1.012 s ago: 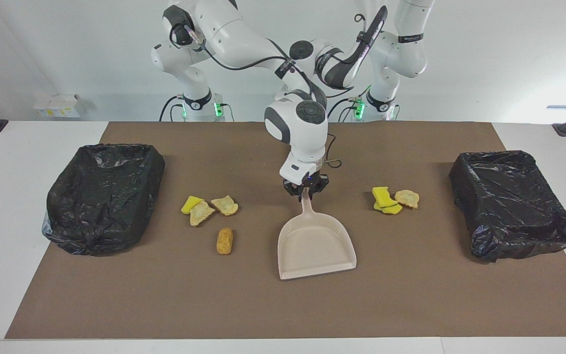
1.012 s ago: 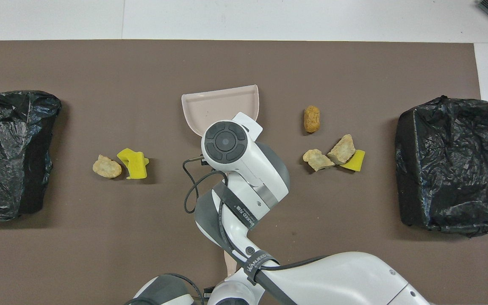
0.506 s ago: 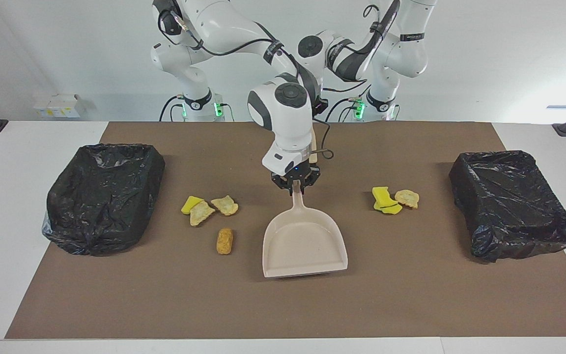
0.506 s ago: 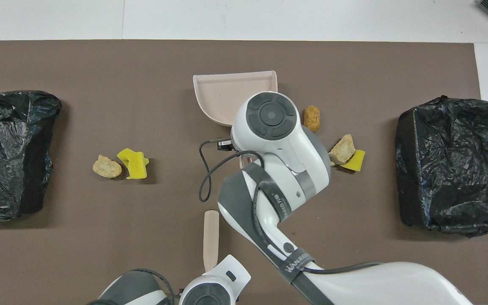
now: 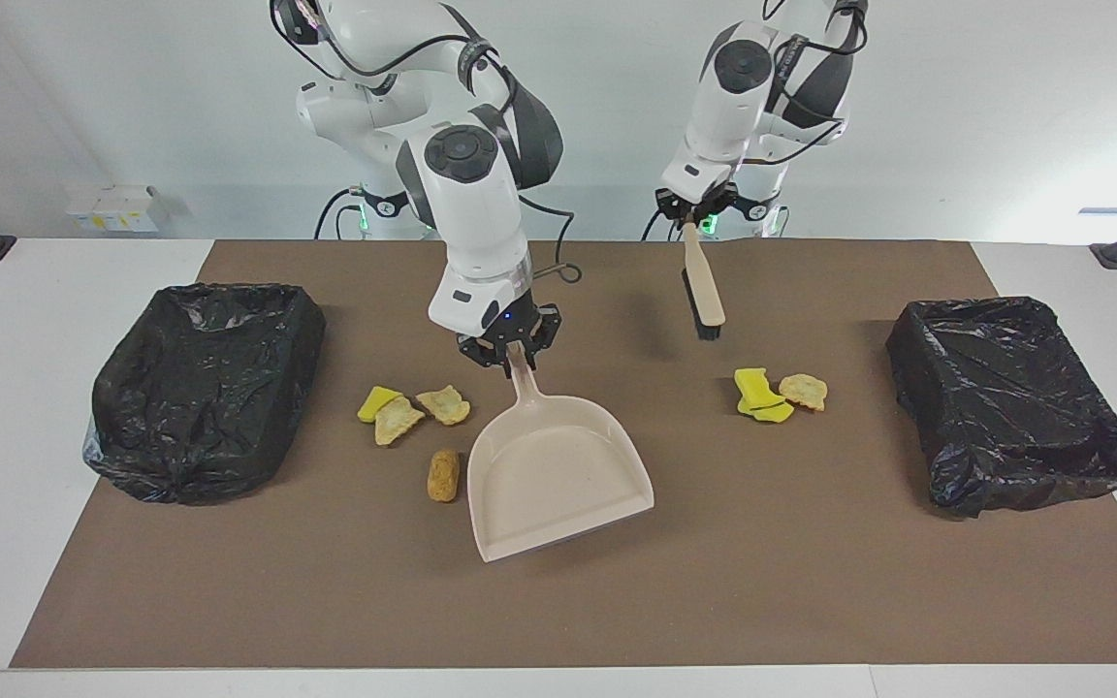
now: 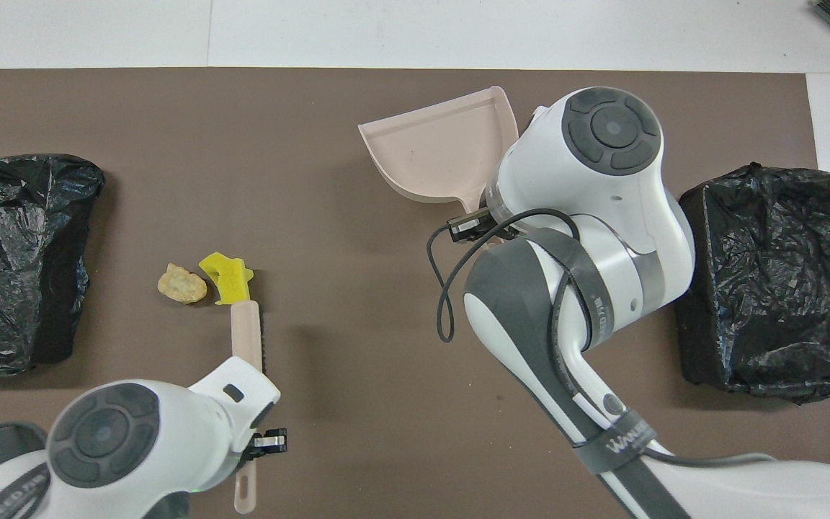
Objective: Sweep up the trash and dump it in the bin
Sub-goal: 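Carry the dustpan toward the crumbs while the left gripper grasps the brush, then sweep the sponge pieces into the dustpan with the left gripper's brush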
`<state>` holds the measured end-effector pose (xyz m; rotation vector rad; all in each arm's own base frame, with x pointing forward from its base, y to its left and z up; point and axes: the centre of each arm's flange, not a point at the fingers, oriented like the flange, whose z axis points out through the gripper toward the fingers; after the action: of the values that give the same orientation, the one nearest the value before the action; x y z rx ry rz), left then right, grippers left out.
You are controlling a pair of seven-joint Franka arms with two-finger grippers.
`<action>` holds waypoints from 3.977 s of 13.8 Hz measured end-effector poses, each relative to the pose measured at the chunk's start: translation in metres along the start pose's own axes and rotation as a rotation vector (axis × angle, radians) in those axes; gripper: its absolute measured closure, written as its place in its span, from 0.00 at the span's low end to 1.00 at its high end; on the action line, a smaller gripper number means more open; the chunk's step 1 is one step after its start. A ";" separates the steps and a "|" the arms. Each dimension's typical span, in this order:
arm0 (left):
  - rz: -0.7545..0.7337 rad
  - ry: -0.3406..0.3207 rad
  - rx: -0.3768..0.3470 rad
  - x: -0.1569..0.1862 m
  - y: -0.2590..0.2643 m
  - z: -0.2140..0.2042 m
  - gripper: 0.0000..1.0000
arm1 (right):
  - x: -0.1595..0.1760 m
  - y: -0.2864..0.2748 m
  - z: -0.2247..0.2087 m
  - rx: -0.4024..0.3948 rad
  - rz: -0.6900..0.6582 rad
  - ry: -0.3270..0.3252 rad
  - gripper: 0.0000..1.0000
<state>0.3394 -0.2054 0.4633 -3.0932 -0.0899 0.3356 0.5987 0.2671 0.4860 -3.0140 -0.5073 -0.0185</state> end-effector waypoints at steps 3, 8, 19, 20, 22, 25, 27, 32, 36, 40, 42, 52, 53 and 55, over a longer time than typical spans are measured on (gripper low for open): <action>-0.089 -0.002 -0.016 0.041 -0.062 -0.004 0.74 | -0.012 0.038 0.004 0.000 -0.138 -0.059 0.68; -0.071 0.038 -0.006 0.091 -0.153 -0.006 0.74 | -0.034 0.055 0.022 0.002 -0.373 -0.123 0.68; -0.022 -0.020 -0.013 0.139 -0.190 0.072 0.74 | -0.091 0.033 0.061 -0.144 -0.949 -0.211 0.68; -0.029 -0.021 -0.006 0.138 -0.177 0.074 0.74 | -0.093 0.031 0.069 -0.150 -1.012 -0.215 0.68; -0.046 -0.017 0.010 0.134 -0.146 0.077 0.74 | -0.095 0.042 0.078 -0.136 -1.143 -0.227 0.68; -0.062 0.006 0.010 0.127 -0.097 0.080 0.74 | -0.098 0.057 0.082 -0.121 -1.194 -0.244 0.68; -0.066 0.036 -0.012 0.124 -0.062 0.085 0.74 | -0.099 0.044 0.084 -0.123 -1.221 -0.242 0.68; -0.003 0.106 -0.066 0.112 0.009 0.089 0.74 | -0.096 0.026 0.092 -0.145 -1.261 -0.195 0.68; 0.006 0.102 -0.120 0.096 0.050 0.093 0.74 | -0.091 0.017 0.105 -0.153 -1.284 -0.167 0.68; 0.020 0.130 -0.137 0.090 0.085 0.097 0.74 | -0.087 0.011 0.119 -0.155 -1.292 -0.151 0.68; 0.043 0.141 -0.148 0.084 0.097 0.096 0.74 | -0.084 0.002 0.130 -0.158 -1.284 -0.136 0.68; 0.077 0.098 -0.178 0.056 0.135 0.082 0.74 | -0.081 -0.026 0.140 -0.169 -1.204 -0.096 0.68; 0.078 0.068 -0.164 0.053 0.136 0.070 0.74 | -0.079 -0.023 0.136 -0.169 -1.198 -0.103 0.68; 0.067 0.034 -0.155 0.051 0.131 0.039 0.74 | -0.075 -0.011 0.123 -0.165 -1.185 -0.128 0.68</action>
<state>0.3879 -0.3322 0.4099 -3.2596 -0.0119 0.2908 0.5242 0.2635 0.3626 -2.3558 -2.2397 0.0581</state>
